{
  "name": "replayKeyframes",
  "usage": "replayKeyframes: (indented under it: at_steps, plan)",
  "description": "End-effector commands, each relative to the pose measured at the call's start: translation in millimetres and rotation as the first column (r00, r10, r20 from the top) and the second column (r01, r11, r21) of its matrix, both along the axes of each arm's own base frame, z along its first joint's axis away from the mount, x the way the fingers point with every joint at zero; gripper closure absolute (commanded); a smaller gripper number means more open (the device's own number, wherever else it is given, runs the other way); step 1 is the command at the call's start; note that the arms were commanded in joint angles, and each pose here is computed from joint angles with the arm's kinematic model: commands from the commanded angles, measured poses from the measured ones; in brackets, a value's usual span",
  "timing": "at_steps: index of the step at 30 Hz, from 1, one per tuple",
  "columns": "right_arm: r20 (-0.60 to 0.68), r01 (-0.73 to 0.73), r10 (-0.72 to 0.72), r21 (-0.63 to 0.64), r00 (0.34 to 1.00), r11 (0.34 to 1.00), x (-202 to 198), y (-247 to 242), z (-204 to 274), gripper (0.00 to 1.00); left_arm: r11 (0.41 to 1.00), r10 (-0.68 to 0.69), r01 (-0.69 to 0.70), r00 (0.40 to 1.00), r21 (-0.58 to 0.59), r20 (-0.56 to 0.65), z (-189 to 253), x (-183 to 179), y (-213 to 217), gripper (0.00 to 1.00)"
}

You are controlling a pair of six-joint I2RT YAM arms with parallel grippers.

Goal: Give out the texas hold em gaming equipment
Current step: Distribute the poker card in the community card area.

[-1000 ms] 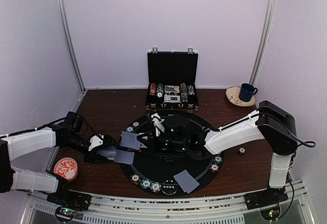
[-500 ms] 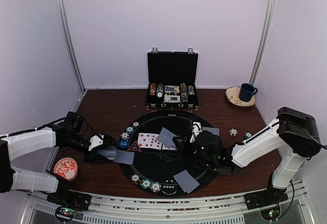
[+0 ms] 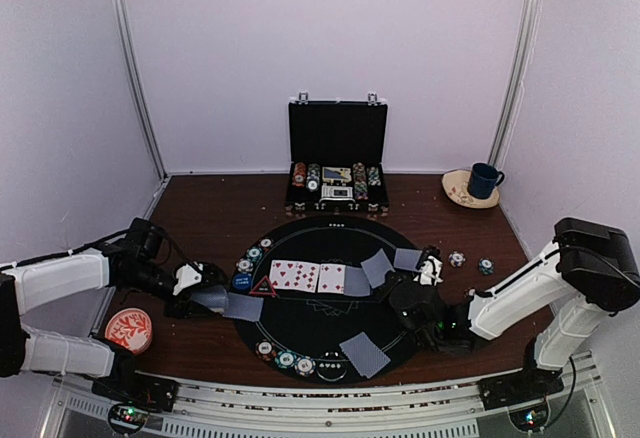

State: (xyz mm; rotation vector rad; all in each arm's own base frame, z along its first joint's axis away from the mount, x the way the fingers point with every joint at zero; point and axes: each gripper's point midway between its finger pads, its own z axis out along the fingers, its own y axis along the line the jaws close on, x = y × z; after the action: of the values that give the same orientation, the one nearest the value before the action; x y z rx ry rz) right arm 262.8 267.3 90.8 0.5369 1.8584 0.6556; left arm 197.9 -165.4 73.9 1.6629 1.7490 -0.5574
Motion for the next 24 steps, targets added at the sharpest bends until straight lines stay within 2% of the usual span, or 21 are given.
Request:
replayKeyframes:
  at_steps: [1,9,24]
  plan:
    - [-0.010,0.140,-0.141,-0.047,0.990,0.989,-2,-23,-8,1.00,1.000,0.002,-0.001,1.000,-0.019,0.027,7,5,-3,0.86]
    - [-0.033,0.201,-0.203,-0.073,0.979,0.977,-4,-33,-20,1.00,1.000,0.001,-0.001,1.000,-0.019,0.027,7,5,-3,0.86]
    - [-0.078,0.203,-0.216,-0.141,0.973,0.969,1,-22,-40,1.00,1.000,0.000,0.000,1.000,-0.019,0.029,7,5,-3,0.86]
